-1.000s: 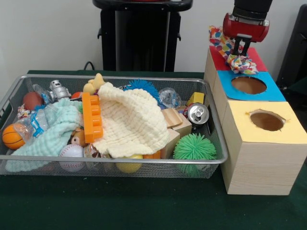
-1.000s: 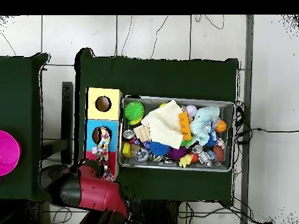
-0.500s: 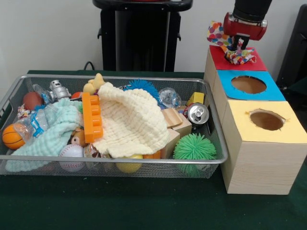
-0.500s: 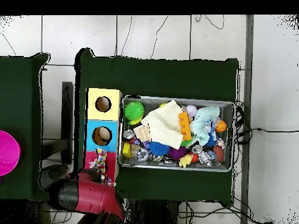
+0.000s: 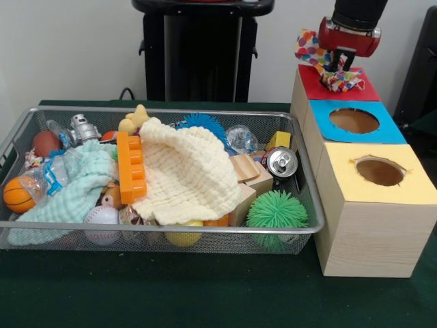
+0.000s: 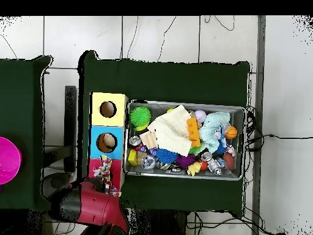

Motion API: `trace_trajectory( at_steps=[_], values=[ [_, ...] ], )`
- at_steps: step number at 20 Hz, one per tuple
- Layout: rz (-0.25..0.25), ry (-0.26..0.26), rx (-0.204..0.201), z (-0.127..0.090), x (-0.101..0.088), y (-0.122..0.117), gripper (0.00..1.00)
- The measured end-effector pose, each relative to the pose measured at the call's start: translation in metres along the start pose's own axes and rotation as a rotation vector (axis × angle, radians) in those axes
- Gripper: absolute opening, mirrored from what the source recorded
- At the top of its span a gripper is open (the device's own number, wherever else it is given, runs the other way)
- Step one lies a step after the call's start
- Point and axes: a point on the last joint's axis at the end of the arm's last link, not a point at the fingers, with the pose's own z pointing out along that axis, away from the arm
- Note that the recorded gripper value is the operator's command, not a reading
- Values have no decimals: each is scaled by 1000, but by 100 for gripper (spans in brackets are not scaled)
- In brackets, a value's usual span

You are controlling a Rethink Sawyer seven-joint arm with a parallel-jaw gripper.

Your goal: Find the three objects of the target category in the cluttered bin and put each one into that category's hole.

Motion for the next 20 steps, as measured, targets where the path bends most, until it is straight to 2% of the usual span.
trace_trajectory(
  at_steps=[4,8,9,12,15,20],
  values=[
    [-21,9,12,-4,-2,3,0],
    [-67,66,29,-15,-12,8,0],
    [-81,95,35,-19,-17,9,0],
    [-104,123,43,-24,-25,12,0],
    [-129,115,48,-29,-39,17,0],
    [-154,69,50,-34,-63,23,0]
  ],
)
